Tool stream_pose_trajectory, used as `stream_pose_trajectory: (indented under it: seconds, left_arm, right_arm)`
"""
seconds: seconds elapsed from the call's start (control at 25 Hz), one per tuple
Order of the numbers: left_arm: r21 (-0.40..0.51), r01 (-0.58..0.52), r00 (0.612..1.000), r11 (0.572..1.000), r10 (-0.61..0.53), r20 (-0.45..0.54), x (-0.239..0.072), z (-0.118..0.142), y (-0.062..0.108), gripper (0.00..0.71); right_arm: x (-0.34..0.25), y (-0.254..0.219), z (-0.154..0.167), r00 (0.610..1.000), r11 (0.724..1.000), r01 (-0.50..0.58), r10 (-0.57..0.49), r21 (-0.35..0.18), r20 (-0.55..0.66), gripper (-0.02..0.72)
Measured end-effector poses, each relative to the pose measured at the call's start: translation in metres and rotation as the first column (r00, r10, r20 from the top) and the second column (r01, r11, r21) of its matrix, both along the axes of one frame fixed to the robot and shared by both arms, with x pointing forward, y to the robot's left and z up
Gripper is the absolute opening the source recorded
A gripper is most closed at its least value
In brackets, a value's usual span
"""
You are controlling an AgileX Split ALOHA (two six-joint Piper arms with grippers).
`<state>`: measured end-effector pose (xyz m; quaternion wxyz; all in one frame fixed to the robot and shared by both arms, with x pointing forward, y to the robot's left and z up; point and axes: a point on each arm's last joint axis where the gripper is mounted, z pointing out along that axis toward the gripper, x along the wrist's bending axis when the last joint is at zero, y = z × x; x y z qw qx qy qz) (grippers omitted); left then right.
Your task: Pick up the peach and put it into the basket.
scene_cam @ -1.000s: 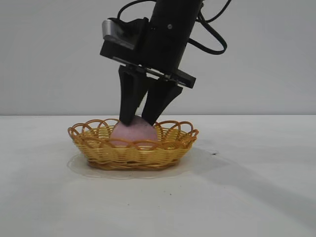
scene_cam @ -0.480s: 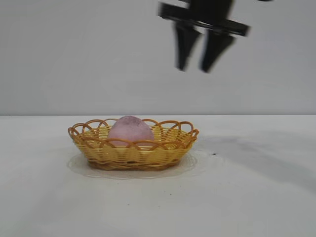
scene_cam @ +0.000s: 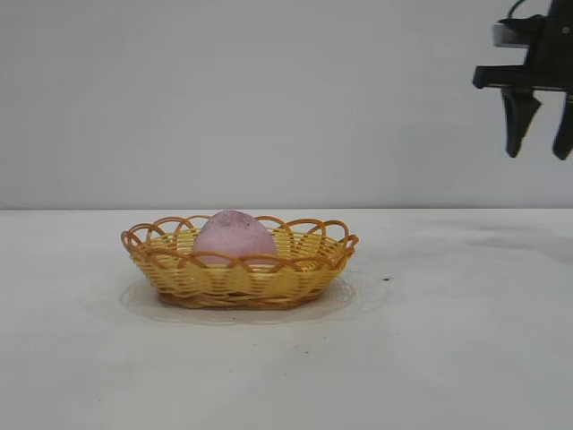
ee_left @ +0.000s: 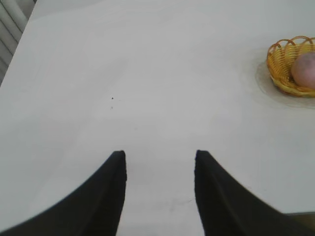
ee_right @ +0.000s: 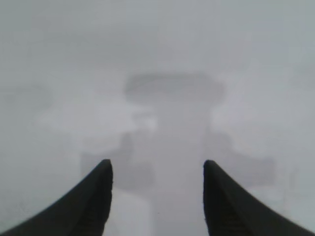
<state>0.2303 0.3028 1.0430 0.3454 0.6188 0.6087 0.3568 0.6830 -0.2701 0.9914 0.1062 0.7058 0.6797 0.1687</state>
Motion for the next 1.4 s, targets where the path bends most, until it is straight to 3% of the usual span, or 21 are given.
stream_pose_trajectory:
  seconds: [0.2,0.28,0.44,0.6,0.76,0.88,1.12,1.4]
  left_arm:
    - [0.000,0.000,1.000,1.000,0.000,0.000,0.000,0.000,0.000,0.279]
    - [0.000,0.000,1.000,1.000,0.000,0.000,0.000,0.000,0.000,0.279]
    - [0.000,0.000,1.000,1.000,0.000,0.000,0.000,0.000,0.000,0.279]
    - [0.000,0.000,1.000,1.000,0.000,0.000,0.000,0.000,0.000,0.279]
    - [0.000,0.000,1.000,1.000,0.000,0.000,0.000,0.000,0.000,0.279]
    - [0.000,0.000,1.000,1.000,0.000,0.000,0.000,0.000,0.000,0.279]
    - [0.000,0.000,1.000,1.000,0.000,0.000,0.000,0.000,0.000,0.279]
    - [0.000,0.000,1.000,1.000,0.000,0.000,0.000,0.000,0.000,0.279]
  right_arm:
    - [-0.035,0.000,0.043,0.997,1.000,-0.015,0.013,0.021,0.073,0.354]
    - [-0.069,-0.001,0.064,0.990,0.999,-0.012,0.007,0.033,0.144,0.354]
    - [-0.159,-0.005,0.076,0.980,0.999,-0.012,0.003,0.045,0.200,0.354]
    - [-0.235,-0.011,0.075,0.984,0.999,-0.040,0.039,0.003,0.176,0.354]
    - [-0.302,-0.016,0.078,0.971,1.000,-0.029,0.030,-0.007,0.239,0.354]
    - [-0.353,-0.021,0.078,0.940,1.000,-0.004,0.010,-0.020,0.341,0.354]
    - [-0.413,-0.030,0.052,0.924,0.997,0.032,-0.001,-0.074,0.382,0.354]
    - [-0.448,-0.031,0.053,0.823,0.997,0.020,0.027,-0.077,0.567,0.354]
